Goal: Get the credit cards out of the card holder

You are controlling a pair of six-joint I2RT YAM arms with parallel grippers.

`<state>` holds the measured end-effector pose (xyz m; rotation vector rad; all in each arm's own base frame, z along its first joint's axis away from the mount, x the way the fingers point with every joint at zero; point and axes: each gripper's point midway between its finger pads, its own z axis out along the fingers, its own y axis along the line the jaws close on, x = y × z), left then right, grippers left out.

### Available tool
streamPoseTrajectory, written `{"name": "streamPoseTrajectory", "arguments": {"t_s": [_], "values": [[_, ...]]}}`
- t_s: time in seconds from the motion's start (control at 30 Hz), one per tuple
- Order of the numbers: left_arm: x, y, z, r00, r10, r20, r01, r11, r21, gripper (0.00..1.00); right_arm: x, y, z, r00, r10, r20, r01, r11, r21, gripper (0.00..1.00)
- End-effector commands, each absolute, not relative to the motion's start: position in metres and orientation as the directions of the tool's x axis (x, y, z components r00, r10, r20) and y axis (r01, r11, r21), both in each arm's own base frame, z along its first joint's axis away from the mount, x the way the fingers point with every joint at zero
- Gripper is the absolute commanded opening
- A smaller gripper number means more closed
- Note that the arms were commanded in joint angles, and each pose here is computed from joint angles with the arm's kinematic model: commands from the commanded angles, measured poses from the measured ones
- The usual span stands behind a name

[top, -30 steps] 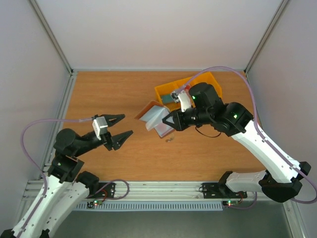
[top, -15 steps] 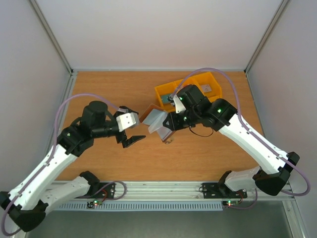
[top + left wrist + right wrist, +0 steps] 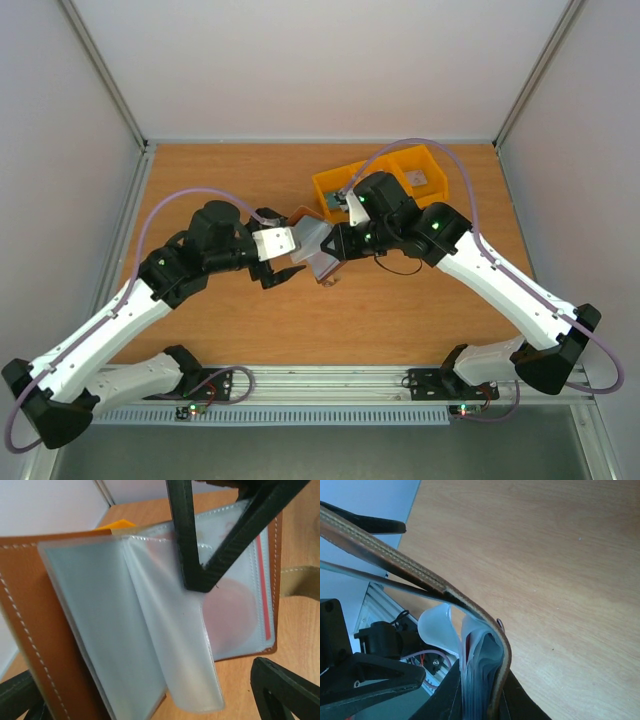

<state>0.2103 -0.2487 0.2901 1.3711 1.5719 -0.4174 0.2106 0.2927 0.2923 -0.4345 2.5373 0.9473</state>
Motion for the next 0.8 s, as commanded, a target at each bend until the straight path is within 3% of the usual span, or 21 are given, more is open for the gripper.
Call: {"name": "streamPoseTrajectory", "arguments": {"t_s": [0.0,0.17,0.33,0.5,0.57,0.7,0.77], "values": [[0.221,-0.259,0.303,0.173,0.529,-0.831,0.867,0.319,0.383,0.96,0.210,0.302,0.303,-0.867,-0.130,-0.481,-0.430,0.682,0.591,0.01],[0.220,-0.267,0.299,0.179,0.532,-0.828,0.879,0.291,0.377,0.74,0.210,0.300,0.311,-0.854,-0.125,-0.505,-0.446,0.676,0.587,0.01],[0.222,-0.271,0.288,0.166,0.561,-0.811,0.888,0.273,0.371,0.60,0.205,0.302,0.317,-0.845,-0.151,-0.513,-0.475,0.650,0.593,0.01],[0.208,-0.274,0.299,0.113,0.509,-0.853,0.925,0.260,0.278,0.08,0.201,0.298,0.318,-0.831,-0.193,-0.521,-0.512,0.632,0.582,0.01],[0.196,-0.276,0.301,0.059,0.467,-0.882,0.947,0.253,0.197,0.00,0.198,0.299,0.322,-0.823,-0.207,-0.530,-0.533,0.607,0.590,0.03],[0.195,-0.270,0.301,-0.173,0.374,-0.911,0.927,0.375,-0.022,0.00,0.197,0.296,0.331,-0.761,-0.237,-0.604,-0.612,0.569,0.549,0.36],[0.191,-0.263,0.301,-0.274,0.304,-0.912,0.900,0.417,-0.131,0.00,0.198,0.290,0.328,-0.745,-0.233,-0.625,-0.623,0.579,0.526,0.46]]}}
